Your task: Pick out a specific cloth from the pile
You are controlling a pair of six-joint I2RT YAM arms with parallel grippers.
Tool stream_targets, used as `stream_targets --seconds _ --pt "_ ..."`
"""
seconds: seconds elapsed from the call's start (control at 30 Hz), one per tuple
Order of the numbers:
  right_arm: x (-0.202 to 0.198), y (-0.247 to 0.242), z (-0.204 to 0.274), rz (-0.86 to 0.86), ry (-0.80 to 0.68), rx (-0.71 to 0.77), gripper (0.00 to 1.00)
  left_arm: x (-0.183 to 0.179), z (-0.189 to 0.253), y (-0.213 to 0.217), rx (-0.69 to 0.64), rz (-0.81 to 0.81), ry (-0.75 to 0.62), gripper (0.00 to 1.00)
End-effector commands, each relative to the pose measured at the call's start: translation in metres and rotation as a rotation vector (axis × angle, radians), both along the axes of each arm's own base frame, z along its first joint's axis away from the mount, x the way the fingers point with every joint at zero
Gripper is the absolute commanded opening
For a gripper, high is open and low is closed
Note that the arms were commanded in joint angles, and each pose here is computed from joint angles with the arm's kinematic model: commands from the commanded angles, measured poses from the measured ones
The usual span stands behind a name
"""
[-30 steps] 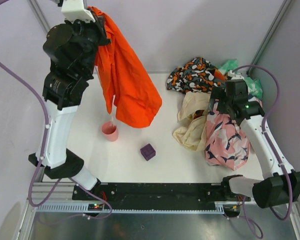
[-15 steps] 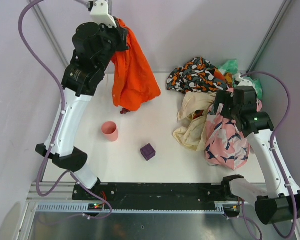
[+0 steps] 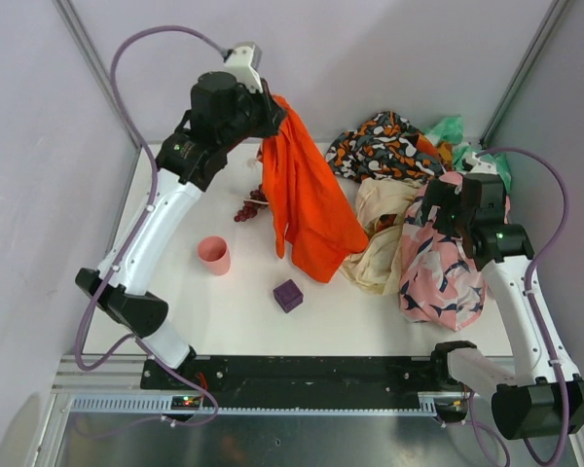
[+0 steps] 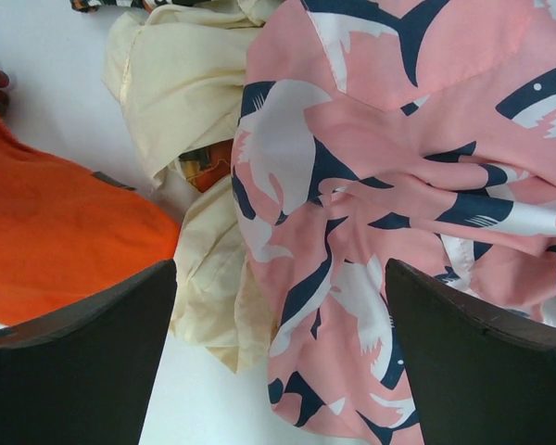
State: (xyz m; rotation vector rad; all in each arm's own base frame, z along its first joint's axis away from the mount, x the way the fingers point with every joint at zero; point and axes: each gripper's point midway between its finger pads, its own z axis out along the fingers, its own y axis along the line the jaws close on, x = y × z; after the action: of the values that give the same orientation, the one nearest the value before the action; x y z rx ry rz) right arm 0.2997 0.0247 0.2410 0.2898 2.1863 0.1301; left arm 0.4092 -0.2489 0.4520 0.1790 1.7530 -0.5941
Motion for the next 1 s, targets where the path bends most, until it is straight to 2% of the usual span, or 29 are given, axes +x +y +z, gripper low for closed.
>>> stream_targets --seconds 0.0,0.13,0.33,0.47,0.67,0.83,0.97 --pt "0.003 0.005 0.007 0.018 -0.041 0.033 0.99 -0.034 0.02 -0.015 -0.11 -0.137 -0.016 0.01" --pt "0.005 0.006 0.004 0.025 -0.04 0.042 0.99 -0.057 -0.009 -0.047 -0.12 -0.283 0.076 0.01" --pt "0.004 0.006 0.0 0.026 -0.034 0.051 0.99 -0.12 -0.043 -0.101 -0.083 -0.484 0.145 0.01" --pt "0.002 0.005 0.0 0.024 -0.042 0.056 0.99 -0.145 -0.084 -0.11 -0.071 -0.477 0.217 0.01" --pt "0.001 0.009 -0.003 0.039 -0.035 0.071 0.99 -0.135 -0.155 -0.095 -0.012 -0.315 0.327 0.01" --pt "0.001 0.009 -0.009 0.036 -0.021 0.076 0.99 -0.099 -0.21 -0.082 0.045 -0.18 0.422 0.01" --pt "0.001 0.009 -0.011 0.035 -0.016 0.077 0.99 -0.078 -0.265 -0.085 0.08 -0.167 0.556 0.01"
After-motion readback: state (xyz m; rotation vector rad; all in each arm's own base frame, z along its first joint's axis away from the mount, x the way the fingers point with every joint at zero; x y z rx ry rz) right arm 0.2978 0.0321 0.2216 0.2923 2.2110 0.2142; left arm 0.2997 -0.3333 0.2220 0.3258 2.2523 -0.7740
